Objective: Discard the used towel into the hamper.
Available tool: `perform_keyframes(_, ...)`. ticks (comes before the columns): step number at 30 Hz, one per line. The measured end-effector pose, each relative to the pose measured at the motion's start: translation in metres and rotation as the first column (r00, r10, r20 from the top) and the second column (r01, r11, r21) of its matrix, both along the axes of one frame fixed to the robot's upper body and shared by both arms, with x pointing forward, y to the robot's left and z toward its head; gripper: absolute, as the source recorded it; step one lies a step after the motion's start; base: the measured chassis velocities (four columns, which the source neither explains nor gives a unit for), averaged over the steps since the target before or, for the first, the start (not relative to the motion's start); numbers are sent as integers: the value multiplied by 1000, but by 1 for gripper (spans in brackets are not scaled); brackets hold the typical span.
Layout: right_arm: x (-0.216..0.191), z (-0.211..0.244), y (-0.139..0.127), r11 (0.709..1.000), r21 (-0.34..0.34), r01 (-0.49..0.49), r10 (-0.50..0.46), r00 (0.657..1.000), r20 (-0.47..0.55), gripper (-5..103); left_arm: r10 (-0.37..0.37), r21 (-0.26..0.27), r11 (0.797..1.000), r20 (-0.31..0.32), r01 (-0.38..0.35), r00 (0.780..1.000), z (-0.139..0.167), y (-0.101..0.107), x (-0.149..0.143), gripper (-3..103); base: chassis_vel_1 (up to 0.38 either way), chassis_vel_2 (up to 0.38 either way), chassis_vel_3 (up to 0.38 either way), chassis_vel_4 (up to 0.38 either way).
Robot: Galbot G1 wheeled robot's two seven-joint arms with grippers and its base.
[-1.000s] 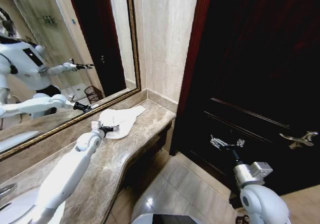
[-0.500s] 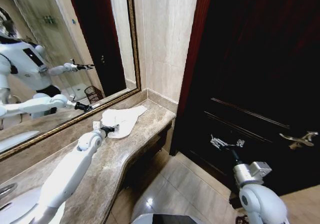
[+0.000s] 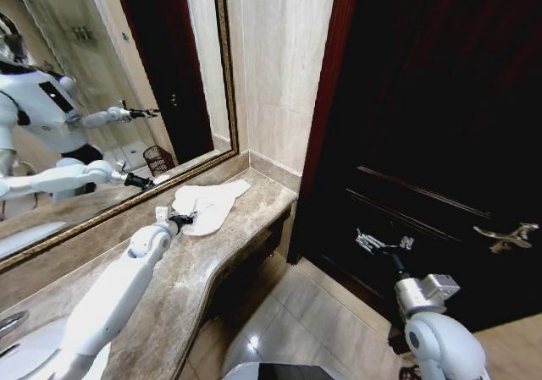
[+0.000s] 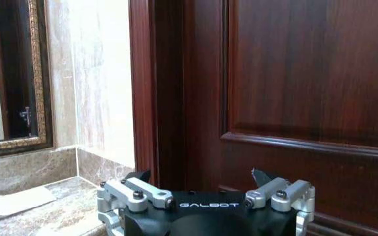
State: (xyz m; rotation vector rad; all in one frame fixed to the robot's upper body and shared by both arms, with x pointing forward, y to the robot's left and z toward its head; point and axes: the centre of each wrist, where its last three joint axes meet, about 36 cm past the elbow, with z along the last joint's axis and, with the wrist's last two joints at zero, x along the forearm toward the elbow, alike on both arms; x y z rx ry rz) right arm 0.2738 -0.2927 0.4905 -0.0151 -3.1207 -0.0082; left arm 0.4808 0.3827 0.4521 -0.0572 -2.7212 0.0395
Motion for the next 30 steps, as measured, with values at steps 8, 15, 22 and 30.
perform_keyframes(8, 0, 5, 1, 1000, 1, -8, 8, 1000, 13, 100, -5, -6, 1000, 272, 7, 962, 26, -6, -31, 11, 0, 0, 0, 0)
perform_keyframes(15, -3, 13, 4, 1000, 8, -20, 20, 999, 33, 100, 17, 8, 1000, 463, -23, 886, 55, -26, -83, 11, 0, 0, 0, 0)
perform_keyframes(22, -3, 20, 4, 999, 11, -38, 38, 998, 49, 100, -14, 51, 999, 534, -16, 845, 80, -33, -136, 11, 0, 0, 0, 0)
perform_keyframes(30, -11, 27, 2, 999, -4, -41, 41, 997, 60, 100, -8, 60, 998, 537, -28, 844, 69, -49, -191, 11, 0, 0, 0, 0)
